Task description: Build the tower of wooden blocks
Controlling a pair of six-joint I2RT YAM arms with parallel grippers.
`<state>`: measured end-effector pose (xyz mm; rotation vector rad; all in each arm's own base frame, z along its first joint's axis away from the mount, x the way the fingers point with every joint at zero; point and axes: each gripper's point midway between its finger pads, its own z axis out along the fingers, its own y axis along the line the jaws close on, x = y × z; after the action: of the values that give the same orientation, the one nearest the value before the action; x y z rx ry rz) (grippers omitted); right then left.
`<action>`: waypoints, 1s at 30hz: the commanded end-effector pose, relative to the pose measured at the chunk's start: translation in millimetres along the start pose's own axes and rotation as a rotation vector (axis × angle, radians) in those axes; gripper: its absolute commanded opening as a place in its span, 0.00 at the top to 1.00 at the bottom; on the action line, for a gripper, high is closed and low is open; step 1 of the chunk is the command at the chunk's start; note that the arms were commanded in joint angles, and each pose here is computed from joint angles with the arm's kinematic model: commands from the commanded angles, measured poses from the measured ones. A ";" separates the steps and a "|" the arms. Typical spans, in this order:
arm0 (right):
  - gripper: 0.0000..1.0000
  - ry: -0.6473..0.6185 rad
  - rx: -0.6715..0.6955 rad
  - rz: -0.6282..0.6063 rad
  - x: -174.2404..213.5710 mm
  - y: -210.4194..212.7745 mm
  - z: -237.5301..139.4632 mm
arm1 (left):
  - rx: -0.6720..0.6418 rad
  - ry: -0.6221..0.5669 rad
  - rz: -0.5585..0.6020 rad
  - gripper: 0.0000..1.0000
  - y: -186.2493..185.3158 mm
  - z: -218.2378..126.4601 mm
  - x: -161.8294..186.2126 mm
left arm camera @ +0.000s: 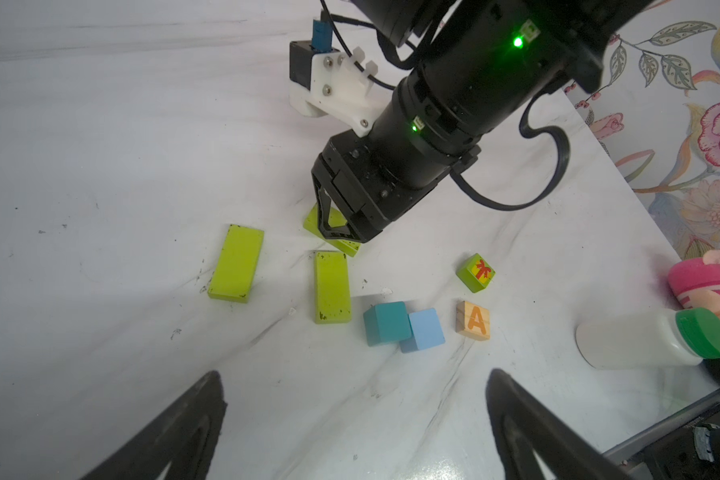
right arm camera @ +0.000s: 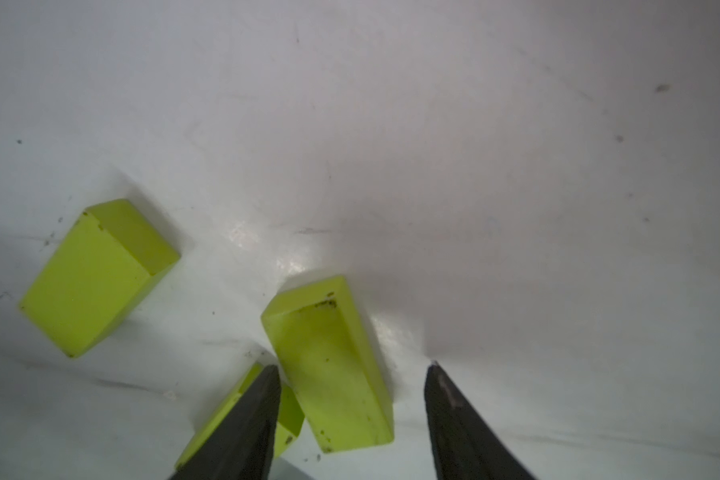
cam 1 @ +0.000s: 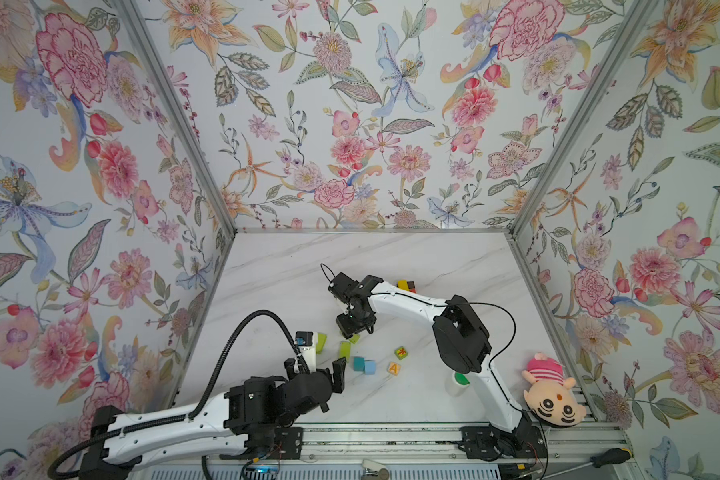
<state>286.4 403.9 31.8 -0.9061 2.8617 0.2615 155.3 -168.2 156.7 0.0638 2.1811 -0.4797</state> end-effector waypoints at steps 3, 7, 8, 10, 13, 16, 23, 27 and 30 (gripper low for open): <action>0.43 0.019 -0.005 -0.005 -0.4 -1.8 6.4 | -0.019 -0.034 0.001 0.01 1.8 -5.6 -11.1; 0.47 0.025 -0.002 0.000 0.3 -3.6 8.8 | -0.019 -0.043 0.003 0.01 1.2 -5.9 -13.2; 0.48 0.024 0.001 0.004 0.3 -5.1 8.6 | -0.019 -0.044 0.004 0.01 1.0 -6.0 -13.5; 0.52 0.025 0.009 0.011 0.8 -9.3 8.7 | -0.017 -0.047 0.004 0.01 0.6 -6.2 -14.1; 0.56 0.026 0.019 0.025 1.9 -16.5 6.6 | -0.021 -0.053 0.005 0.01 1.1 -5.4 -14.6; 0.57 0.026 0.032 0.030 3.6 -23.3 4.2 | -0.020 -0.060 0.007 0.01 0.2 -4.1 -15.0; 0.55 0.033 0.072 0.030 10.2 -37.8 2.7 | -0.016 -0.075 0.018 0.01 -5.1 0.3 -18.2; 0.65 0.035 0.089 0.036 14.5 -45.2 -1.4 | -0.013 -0.071 0.026 0.01 -9.6 4.7 -19.1; 0.71 0.026 0.090 0.042 15.2 -50.8 -9.0 | -0.008 -0.069 0.033 0.01 -14.0 8.2 -21.0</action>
<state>301.4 369.9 22.8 -0.8543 2.8866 0.1739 164.8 -176.8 158.8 0.0826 2.1480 -0.4382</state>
